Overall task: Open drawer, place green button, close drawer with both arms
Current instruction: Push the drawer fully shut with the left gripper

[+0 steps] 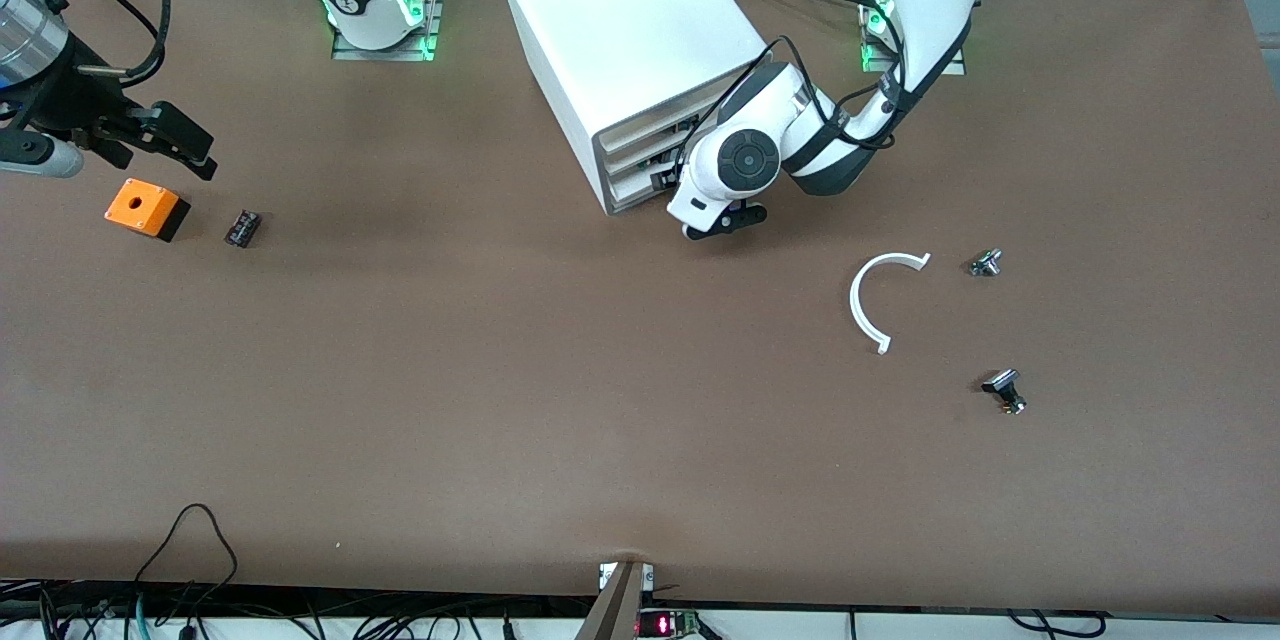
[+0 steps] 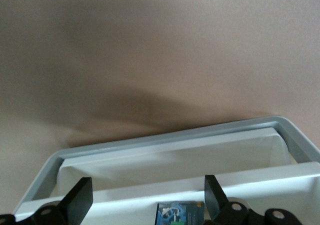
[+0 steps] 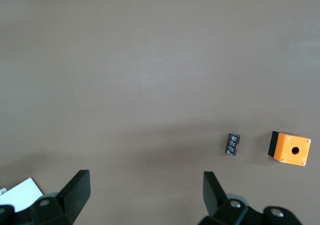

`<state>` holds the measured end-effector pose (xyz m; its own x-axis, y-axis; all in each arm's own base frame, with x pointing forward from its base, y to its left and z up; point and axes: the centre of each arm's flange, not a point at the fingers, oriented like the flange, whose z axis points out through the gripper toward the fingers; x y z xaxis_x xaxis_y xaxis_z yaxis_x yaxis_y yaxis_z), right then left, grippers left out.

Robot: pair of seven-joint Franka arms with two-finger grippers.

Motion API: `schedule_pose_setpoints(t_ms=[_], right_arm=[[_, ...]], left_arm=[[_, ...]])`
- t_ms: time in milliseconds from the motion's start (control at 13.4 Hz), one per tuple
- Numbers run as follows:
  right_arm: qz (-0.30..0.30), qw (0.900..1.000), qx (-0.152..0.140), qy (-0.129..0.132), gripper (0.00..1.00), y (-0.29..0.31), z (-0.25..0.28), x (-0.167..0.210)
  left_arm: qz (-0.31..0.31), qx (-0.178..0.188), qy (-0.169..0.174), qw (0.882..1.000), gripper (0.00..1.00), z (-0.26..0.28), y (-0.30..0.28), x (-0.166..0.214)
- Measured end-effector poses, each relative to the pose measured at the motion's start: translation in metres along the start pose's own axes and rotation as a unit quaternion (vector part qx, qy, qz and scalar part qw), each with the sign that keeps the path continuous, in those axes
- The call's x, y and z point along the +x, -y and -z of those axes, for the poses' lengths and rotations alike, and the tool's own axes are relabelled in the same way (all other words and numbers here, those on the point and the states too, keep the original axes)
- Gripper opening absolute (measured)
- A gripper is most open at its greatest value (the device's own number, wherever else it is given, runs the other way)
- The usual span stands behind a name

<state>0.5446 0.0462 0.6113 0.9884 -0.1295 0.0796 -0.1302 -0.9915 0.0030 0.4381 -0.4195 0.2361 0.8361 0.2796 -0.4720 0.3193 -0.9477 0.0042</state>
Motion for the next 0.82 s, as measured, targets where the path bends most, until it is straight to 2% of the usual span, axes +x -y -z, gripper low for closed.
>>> schedule_pose_setpoints(t_ms=[373,820], right_arm=[[0.030,1.000,0.000,-0.001,1.00,0.000,0.001,0.000],[0.028,1.000,0.002,-0.008,1.00,-0.002,0.008,0.002]], left_arm=[[-0.005,0.001,0.005,1.000,0.99,-0.004,-0.006,-0.011],[0.013,0.008,0.007,1.000,0.99,-0.011,-0.011,-0.023]])
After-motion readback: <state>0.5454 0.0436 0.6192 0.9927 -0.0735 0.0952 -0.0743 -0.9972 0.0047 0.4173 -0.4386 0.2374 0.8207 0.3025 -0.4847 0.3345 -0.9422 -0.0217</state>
